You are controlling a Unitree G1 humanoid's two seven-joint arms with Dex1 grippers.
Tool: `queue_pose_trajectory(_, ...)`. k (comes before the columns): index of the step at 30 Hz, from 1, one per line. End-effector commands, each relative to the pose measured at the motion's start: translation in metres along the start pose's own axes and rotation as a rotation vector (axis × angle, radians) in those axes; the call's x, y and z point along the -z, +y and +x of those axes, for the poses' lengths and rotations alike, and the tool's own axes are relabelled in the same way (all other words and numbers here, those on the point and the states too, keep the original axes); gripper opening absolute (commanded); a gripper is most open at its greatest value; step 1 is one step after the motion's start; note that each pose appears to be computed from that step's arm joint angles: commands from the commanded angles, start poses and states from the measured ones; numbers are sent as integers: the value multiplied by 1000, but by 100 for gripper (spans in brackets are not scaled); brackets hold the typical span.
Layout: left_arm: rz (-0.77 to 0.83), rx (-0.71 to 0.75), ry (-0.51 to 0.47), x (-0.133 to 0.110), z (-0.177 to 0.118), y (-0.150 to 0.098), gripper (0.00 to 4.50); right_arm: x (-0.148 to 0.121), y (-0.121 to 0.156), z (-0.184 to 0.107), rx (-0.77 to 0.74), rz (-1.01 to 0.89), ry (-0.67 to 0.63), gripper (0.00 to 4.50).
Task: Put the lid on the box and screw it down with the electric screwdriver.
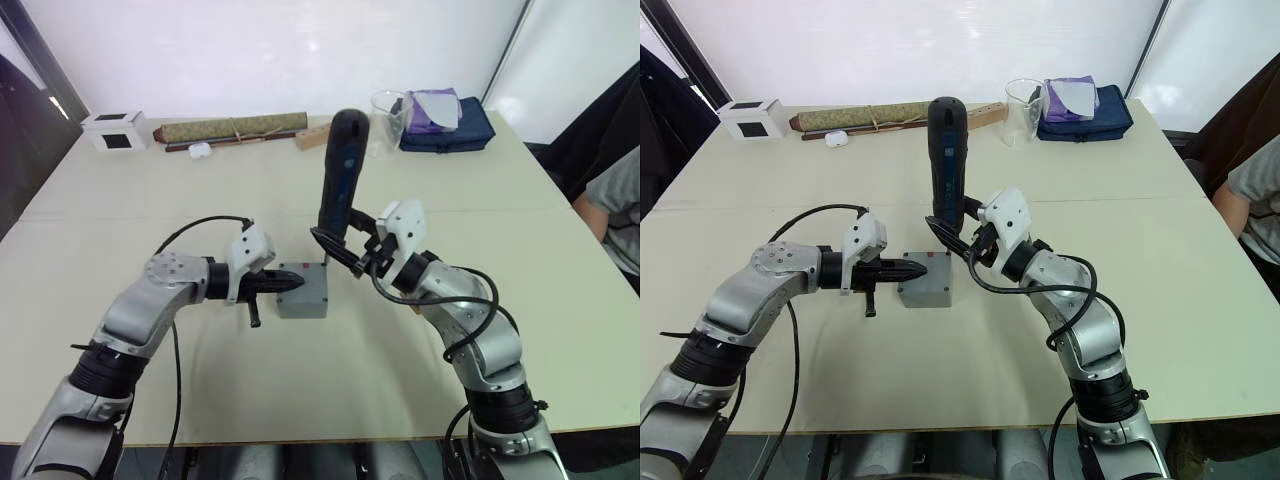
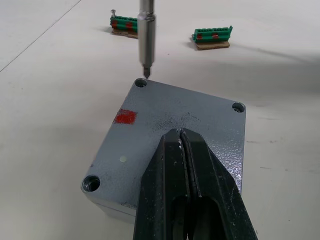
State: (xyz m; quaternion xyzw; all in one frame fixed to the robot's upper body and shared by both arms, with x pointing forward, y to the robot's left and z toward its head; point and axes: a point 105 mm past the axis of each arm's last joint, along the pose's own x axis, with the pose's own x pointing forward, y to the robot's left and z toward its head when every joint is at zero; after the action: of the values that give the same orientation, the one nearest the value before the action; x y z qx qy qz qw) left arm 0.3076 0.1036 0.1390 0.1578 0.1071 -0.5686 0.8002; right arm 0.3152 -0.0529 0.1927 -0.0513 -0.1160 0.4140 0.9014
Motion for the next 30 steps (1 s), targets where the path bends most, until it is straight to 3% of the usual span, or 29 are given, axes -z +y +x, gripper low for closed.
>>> queue_pose_trajectory(1, -12, -31, 46, 11, -3, 5, 0, -17, 6, 4, -26, -27, -73, 216)
queue_pose_trajectory(6, -6, -30, 50, 12, -1, 6, 0, -18, 10, 6, -35, -16, -87, 216)
queue_pose_trajectory(17, 6, -27, 56, 15, 3, 4, 0, -49, 17, 6, -88, 13, -169, 216)
queue_pose_trajectory(30, 19, -35, 57, 13, 1, 6, 0, -29, 6, 9, -52, -24, -115, 216)
